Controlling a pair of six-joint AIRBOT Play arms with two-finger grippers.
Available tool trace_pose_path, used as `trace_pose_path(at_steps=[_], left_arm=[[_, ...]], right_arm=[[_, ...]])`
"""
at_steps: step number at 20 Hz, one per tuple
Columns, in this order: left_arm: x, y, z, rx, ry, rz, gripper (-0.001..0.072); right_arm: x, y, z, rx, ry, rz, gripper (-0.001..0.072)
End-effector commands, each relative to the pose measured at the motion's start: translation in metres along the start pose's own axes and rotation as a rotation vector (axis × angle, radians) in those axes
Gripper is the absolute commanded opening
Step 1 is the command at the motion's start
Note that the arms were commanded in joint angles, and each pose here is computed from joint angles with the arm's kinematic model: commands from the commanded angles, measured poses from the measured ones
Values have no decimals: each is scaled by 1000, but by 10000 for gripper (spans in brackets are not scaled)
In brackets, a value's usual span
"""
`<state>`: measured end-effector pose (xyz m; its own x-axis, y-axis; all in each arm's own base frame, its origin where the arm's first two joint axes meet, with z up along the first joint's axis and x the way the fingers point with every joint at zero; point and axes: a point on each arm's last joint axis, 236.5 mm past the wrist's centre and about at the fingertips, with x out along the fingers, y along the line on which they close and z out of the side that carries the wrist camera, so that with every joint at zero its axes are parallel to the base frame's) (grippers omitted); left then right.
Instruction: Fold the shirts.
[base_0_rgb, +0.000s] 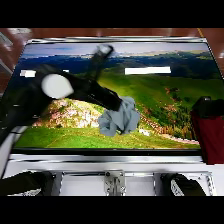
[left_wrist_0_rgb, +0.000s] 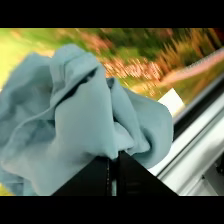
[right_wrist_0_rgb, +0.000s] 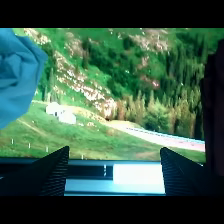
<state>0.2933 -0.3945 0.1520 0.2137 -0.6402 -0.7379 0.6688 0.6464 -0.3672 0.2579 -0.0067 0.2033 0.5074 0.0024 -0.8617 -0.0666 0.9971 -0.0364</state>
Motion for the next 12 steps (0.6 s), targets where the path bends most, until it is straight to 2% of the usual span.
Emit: trace_pose_path(at_steps=[1,2,3,5,8,12], left_arm=[[86,-30,-42,-91,162,-120,83],[99,-30,-47,-150,193,-156,381],[104,-28,-47,-209,205,-190,720],[95,-1,-41,-311,227,-214,720],[49,77,-60,-422,348,-146,720],[-9,152,-106,-525,465,-25,716]], right_arm=[[16,-5,-20,18,72,-23,696],[26,-5,-23,21,82,-20,696],[39,-4,-27,21,95,-16,696],[66,-5,-34,11,110,-17,696],[107,-12,-42,52,144,-10,696],[158,-8,-50,221,265,204,696]])
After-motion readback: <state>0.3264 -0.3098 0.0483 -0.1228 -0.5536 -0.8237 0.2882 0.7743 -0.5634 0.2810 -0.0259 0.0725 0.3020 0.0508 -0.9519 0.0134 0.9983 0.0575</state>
